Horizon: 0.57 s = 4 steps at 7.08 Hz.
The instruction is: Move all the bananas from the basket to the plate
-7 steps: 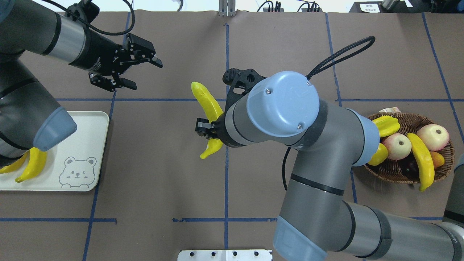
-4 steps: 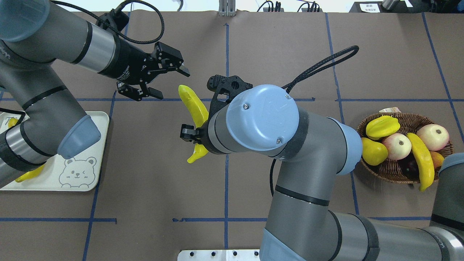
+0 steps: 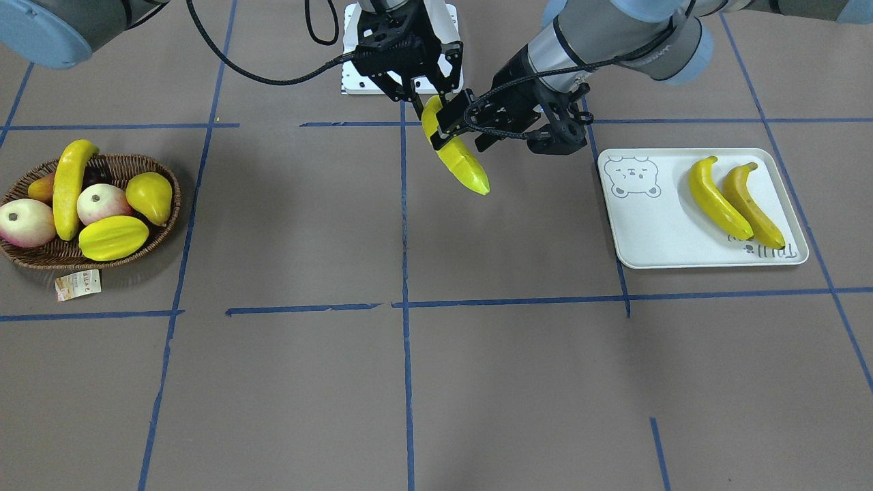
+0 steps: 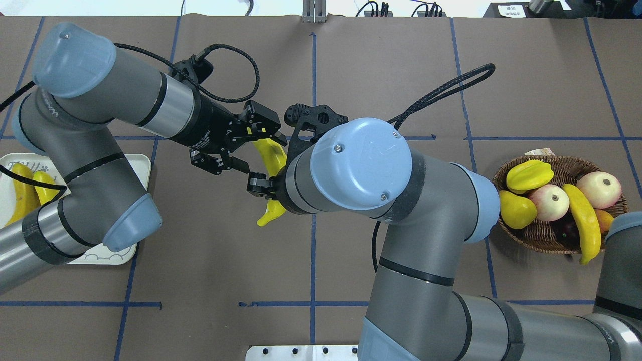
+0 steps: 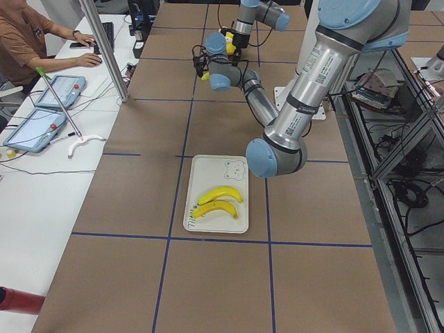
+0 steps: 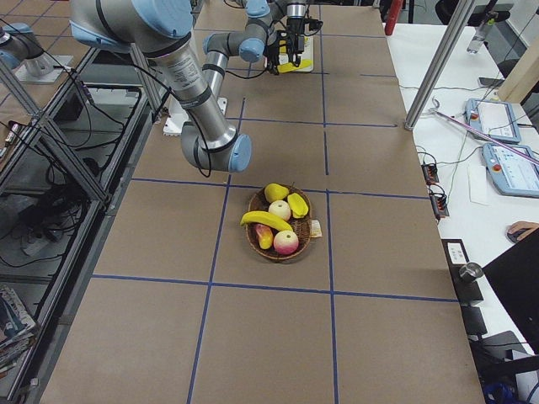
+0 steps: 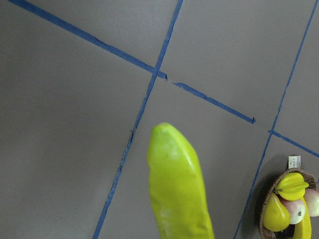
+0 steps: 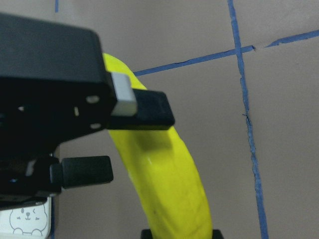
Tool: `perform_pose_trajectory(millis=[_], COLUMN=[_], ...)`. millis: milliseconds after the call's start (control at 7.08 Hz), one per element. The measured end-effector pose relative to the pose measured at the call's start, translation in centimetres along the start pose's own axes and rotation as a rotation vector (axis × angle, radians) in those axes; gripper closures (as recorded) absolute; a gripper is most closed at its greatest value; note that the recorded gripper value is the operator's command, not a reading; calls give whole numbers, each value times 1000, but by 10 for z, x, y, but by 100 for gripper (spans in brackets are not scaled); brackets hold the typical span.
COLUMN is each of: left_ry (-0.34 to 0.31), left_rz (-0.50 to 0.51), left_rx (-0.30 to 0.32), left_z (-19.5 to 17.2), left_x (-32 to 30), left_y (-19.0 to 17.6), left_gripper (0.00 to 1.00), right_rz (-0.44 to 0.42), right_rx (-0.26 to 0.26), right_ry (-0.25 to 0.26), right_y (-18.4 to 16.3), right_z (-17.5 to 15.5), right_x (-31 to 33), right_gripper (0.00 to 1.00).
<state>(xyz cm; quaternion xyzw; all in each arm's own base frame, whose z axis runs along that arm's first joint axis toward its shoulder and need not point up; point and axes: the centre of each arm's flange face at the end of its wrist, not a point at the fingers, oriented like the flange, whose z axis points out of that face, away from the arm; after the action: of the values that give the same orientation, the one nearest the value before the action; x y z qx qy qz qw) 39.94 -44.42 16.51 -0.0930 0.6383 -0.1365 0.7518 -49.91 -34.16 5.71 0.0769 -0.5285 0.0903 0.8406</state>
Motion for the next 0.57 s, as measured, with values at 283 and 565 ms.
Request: perform_pose_trajectory(millis=[283,565], left_ry=[-3,-2], left_rz=[2,3], left_rx=[-10,-11], left_z=[5,5], left_x=[0,-1], left_y=[5,5], left_gripper=[100,100], right_rz=[0,-2], right_rx=[0,-1], right_ry=[1,-1], right_y=[0,1], right_z=[1,1], right_x=[1,0], right_gripper=[100,62])
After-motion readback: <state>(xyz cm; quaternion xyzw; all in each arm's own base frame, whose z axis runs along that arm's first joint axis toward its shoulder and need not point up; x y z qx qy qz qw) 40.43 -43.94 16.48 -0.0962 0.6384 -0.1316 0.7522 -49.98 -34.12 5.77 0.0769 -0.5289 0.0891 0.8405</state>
